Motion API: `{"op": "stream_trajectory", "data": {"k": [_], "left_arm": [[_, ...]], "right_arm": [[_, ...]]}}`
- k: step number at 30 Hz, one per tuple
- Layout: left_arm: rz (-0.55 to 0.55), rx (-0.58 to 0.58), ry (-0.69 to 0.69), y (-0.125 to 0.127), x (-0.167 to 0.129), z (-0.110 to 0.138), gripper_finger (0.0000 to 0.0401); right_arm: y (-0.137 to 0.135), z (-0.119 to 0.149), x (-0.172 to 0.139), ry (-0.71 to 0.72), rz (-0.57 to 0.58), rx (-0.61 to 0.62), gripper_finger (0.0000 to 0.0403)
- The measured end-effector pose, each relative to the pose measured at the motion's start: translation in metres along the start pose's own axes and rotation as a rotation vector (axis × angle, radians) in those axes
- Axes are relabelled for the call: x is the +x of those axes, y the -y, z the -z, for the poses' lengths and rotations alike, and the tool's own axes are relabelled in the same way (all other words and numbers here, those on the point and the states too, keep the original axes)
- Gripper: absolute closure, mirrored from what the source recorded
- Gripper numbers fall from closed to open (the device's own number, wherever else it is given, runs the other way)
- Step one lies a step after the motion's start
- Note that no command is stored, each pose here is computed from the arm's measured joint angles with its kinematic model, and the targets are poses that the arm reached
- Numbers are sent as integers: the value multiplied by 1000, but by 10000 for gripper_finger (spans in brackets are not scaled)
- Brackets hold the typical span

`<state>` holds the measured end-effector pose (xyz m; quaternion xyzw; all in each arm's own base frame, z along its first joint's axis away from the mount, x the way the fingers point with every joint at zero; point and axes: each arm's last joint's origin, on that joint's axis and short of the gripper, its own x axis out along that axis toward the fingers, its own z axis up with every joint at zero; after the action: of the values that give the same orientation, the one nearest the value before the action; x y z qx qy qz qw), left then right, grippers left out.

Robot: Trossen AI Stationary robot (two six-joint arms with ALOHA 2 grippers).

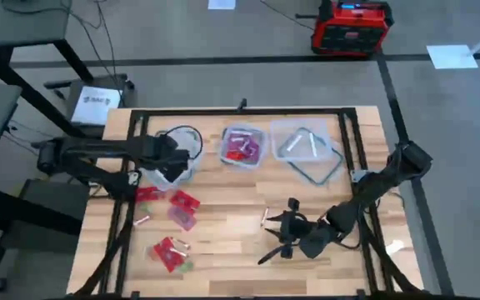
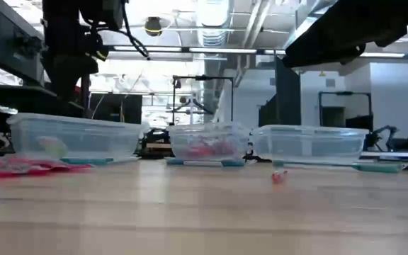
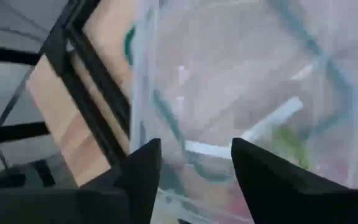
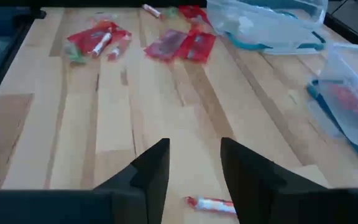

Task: Sort candy

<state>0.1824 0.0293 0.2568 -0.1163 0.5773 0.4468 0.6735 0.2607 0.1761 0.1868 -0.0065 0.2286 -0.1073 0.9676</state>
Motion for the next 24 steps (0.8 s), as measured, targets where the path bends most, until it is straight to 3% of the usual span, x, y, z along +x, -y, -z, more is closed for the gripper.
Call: {"op": "stream_trajectory", "data": {"k": [7,15,18,24], "left_arm": [[504,183,84,58,-33,21,218],[941,324,229,119,-87,83,218],[991,385,227,140,-91,107,218],[914,420,142,170,-77,135,218]], "right_arm": [[-1,0,0,0,-2,0,271],[0,0,0,-1,-4,2,271],[0,0,0,-2,-3,2,271],[0,0,1,-7,-3,0,271]]}}
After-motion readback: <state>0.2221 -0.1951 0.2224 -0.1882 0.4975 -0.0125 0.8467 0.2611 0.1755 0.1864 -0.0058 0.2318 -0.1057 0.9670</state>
